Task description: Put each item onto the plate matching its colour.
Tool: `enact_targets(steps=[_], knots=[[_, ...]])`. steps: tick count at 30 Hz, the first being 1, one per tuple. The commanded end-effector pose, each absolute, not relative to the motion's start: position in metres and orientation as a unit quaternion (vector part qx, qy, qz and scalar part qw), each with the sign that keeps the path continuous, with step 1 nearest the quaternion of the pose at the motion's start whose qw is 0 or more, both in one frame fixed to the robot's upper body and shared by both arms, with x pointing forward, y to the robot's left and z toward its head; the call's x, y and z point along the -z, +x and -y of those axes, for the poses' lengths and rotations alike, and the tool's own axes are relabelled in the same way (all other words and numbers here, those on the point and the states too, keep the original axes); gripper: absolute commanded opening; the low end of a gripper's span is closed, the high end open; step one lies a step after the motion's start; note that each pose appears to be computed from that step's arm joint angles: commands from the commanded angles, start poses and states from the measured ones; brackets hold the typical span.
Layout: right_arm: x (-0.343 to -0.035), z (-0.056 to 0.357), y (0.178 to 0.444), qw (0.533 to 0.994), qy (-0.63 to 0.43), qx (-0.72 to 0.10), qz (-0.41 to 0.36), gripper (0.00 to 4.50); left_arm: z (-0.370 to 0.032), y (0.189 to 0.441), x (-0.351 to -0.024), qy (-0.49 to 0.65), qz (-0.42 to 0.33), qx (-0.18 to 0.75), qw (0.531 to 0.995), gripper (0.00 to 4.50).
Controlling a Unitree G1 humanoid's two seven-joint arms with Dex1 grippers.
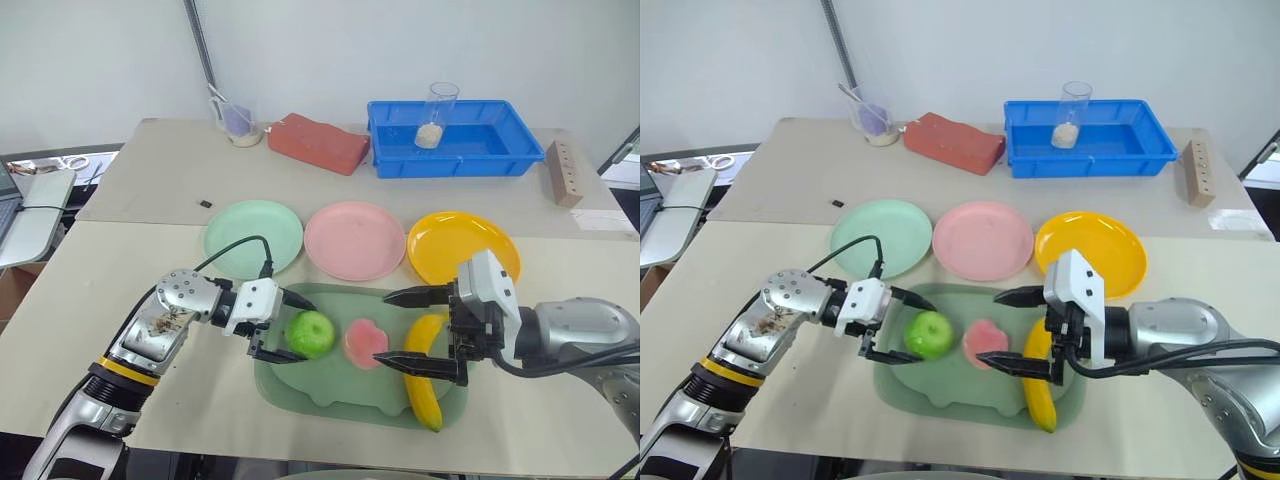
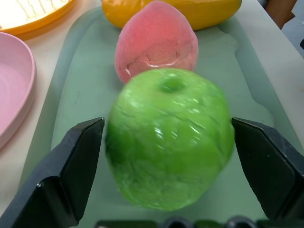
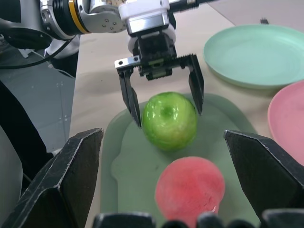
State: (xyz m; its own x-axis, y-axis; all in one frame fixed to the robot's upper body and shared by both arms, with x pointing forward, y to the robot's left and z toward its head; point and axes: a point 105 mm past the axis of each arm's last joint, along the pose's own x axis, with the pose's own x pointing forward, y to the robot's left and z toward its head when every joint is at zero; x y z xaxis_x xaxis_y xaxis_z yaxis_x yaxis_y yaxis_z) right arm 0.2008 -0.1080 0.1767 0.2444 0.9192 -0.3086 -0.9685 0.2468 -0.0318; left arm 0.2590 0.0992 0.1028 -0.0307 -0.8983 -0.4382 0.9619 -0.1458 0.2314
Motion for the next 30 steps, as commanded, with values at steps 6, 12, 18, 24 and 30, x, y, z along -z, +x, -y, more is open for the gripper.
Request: enact_targets(steps=[6, 12, 18, 24, 30], knots=[[-0.182, 0.103, 0.208, 0.785, -0.114, -0.603, -0.081, 4.5, -0.108, 0.268, -0.113, 0.254, -0.064, 0.679, 0.685, 2.56], [-0.217, 0.081, 0.248, 0.83, -0.094, -0.55, 0.011, 4.5, -0.144, 0.34, -0.159, 0.152, -0.038, 0.5, 0.851, 2.56], [-0.229, 0.055, 0.278, 0.847, -0.111, -0.518, 0.039, 4.5, -0.2, 0.395, -0.165, 0.105, -0.031, 0.29, 0.951, 2.56], [-0.239, 0.038, 0.29, 0.843, -0.107, -0.524, 0.054, 4.5, -0.201, 0.411, -0.14, 0.067, -0.045, 0.254, 0.964, 2.56], [-0.239, 0.039, 0.29, 0.839, -0.111, -0.529, 0.052, 4.5, -0.202, 0.41, -0.136, 0.068, -0.036, 0.255, 0.964, 4.46]])
